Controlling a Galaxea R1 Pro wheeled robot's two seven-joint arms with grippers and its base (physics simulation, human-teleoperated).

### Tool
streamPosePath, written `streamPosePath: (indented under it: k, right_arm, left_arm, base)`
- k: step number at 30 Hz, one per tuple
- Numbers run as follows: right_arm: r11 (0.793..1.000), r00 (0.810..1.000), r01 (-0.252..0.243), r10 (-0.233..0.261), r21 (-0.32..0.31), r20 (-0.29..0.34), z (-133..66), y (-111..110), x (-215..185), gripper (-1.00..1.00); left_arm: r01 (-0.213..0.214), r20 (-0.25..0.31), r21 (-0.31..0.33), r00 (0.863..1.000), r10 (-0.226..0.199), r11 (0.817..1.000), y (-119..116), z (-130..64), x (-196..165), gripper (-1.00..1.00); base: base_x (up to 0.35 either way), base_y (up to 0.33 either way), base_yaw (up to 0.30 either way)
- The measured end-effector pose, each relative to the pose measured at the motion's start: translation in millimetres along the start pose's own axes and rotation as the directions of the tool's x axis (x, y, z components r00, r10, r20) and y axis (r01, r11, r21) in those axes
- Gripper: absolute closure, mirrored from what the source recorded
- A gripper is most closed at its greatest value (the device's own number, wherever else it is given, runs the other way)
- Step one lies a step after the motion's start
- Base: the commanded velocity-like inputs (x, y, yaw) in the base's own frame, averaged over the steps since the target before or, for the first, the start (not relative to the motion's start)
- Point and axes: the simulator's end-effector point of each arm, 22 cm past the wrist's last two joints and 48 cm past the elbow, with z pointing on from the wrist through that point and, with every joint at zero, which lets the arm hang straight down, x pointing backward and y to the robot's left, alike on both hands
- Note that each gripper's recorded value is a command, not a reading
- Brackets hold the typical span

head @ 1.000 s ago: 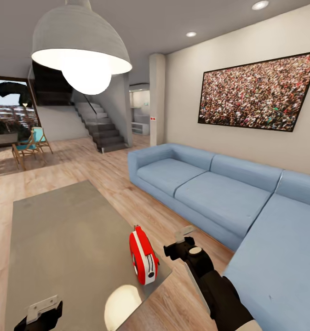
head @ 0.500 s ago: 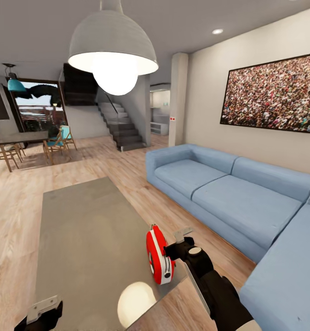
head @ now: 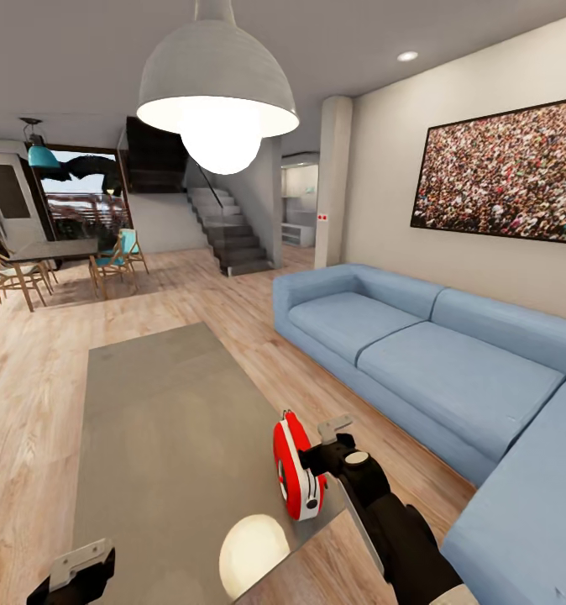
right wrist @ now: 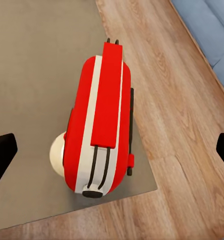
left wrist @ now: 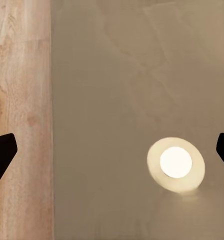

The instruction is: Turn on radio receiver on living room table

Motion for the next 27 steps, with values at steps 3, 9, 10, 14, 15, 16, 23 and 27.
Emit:
streamPosePath:
  k: [3,9,10,14,15,16,23,27]
  right_arm:
    - [1.0,1.0,-0.006,0.006,-0.002,-0.004,0.7,0.6,-3.3,-1.0]
    - [1.0,1.0,0.0,0.0,0.011,-0.026,7.3,-5.2,-2.2,-1.0]
    - [1.0,0.999,0.003,-0.002,0.013,-0.034,9.5,-6.7,-2.0,-1.0]
    - [0.999,0.994,0.021,-0.018,0.027,-0.111,17.9,-21.9,-14.5,-1.0]
    - [0.999,0.993,0.022,-0.019,0.027,-0.118,18.1,-22.7,-15.1,-1.0]
    - [0.999,0.992,0.022,-0.019,0.026,-0.122,18.2,-23.2,-15.4,-1.0]
    - [0.993,0.992,-0.014,0.0,-0.117,-0.127,16.6,8.5,-17.1,-1.0]
    - [0.989,0.992,-0.018,0.0,-0.144,-0.127,15.9,14.3,-17.1,-1.0]
  left_arm:
    - [0.002,0.007,0.0,1.0,-0.002,1.0,-0.4,-0.1,-1.3,-1.0]
    - [0.003,0.008,0.001,1.0,-0.003,1.0,-0.8,-0.2,-1.4,-1.0]
    - [0.003,0.008,0.001,1.0,-0.003,1.0,-1.0,-0.2,-1.4,-1.0]
    - [0.004,0.013,0.002,1.0,-0.004,1.0,-1.7,-0.3,-2.5,-1.0]
    - [0.003,0.016,0.002,1.0,-0.003,1.0,-1.4,-0.3,-3.2,-1.0]
    - [0.003,0.018,0.001,1.0,-0.003,1.0,-1.1,-0.2,-3.7,-1.0]
    - [0.004,0.02,0.001,1.0,-0.004,1.0,-1.4,-0.3,-4.0,-1.0]
    - [0.005,0.02,0.002,1.0,-0.005,1.0,-1.8,-0.3,-3.8,-1.0]
  base:
    - [0.0,0.0,0.0]
    - [0.0,0.0,0.0]
    - [0.0,0.0,0.0]
    - [0.0,0.0,0.0]
    - [0.0,0.0,0.0]
    - [0.0,0.0,0.0]
    - [0.0,0.0,0.0]
    - [0.0,0.0,0.0]
